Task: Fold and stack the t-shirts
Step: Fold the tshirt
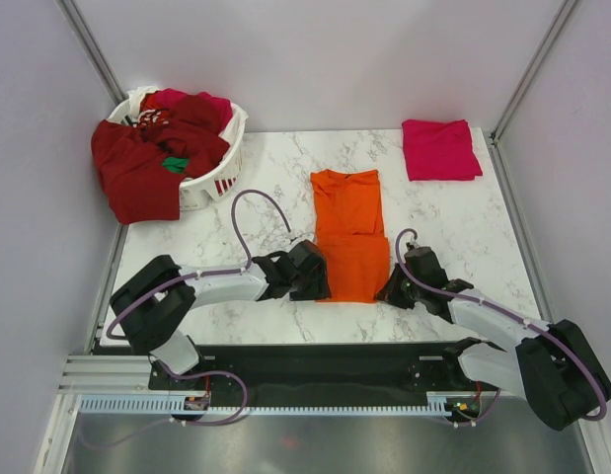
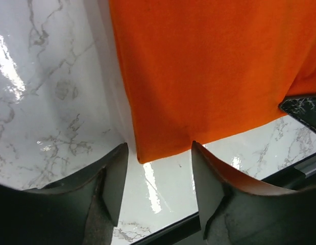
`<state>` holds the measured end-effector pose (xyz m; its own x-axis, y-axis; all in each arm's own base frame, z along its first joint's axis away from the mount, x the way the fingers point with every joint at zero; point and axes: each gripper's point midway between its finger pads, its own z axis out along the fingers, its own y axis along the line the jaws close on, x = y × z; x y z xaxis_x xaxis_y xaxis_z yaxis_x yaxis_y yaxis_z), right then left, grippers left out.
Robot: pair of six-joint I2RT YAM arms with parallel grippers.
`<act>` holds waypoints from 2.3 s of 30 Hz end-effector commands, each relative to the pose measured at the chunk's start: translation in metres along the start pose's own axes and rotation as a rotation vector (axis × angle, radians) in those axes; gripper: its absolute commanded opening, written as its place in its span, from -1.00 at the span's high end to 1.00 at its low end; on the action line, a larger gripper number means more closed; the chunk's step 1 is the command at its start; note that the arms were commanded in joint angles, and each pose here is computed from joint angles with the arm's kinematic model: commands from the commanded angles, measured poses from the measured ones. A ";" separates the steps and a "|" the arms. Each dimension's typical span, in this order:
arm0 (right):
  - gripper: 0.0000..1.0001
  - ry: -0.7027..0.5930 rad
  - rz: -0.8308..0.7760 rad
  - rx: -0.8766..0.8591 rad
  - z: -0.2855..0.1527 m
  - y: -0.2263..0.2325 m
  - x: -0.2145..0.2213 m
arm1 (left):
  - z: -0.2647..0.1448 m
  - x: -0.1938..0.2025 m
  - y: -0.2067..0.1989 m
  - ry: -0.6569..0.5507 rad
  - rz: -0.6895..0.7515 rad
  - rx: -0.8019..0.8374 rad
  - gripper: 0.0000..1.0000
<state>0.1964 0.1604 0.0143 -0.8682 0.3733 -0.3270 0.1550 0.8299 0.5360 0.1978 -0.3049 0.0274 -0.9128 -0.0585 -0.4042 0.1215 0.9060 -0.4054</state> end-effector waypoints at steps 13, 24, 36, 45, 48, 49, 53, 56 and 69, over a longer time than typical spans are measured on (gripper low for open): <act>1.00 0.075 -0.026 0.045 -0.030 -0.005 0.021 | -0.014 0.020 -0.027 0.019 -0.037 0.039 0.95; 1.00 -0.032 -0.083 0.000 -0.091 0.041 -0.019 | -0.095 -0.004 -0.058 -0.010 0.008 0.064 0.95; 1.00 -0.216 -0.225 0.092 -0.103 0.092 -0.115 | -0.119 -0.084 -0.060 -0.141 0.054 -0.018 0.88; 1.00 -0.333 -0.259 0.249 -0.086 0.108 -0.194 | -0.099 -0.157 -0.056 -0.168 0.056 -0.032 0.88; 1.00 -0.327 -0.259 0.269 -0.073 0.112 -0.210 | -0.086 -0.184 -0.053 -0.163 0.066 -0.027 0.88; 1.00 -0.339 -0.263 0.262 -0.074 0.118 -0.219 | -0.082 -0.193 -0.047 -0.163 0.060 -0.041 0.88; 1.00 -0.315 -0.260 0.288 -0.052 0.115 -0.234 | -0.067 -0.214 -0.042 -0.144 0.059 -0.043 0.86; 1.00 -0.295 -0.248 0.290 -0.038 0.112 -0.244 | -0.053 -0.228 -0.036 -0.128 0.053 -0.055 0.84; -0.37 -0.259 -0.158 0.274 0.066 0.097 -0.351 | 0.042 -0.326 -0.003 -0.075 0.009 0.094 -0.12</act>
<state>0.4927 0.1506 0.1129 -0.8002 0.2599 -0.5404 0.1775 0.9635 0.2005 0.4789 -0.3074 0.1262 -0.8794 -0.1056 -0.4642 0.0978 0.9142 -0.3932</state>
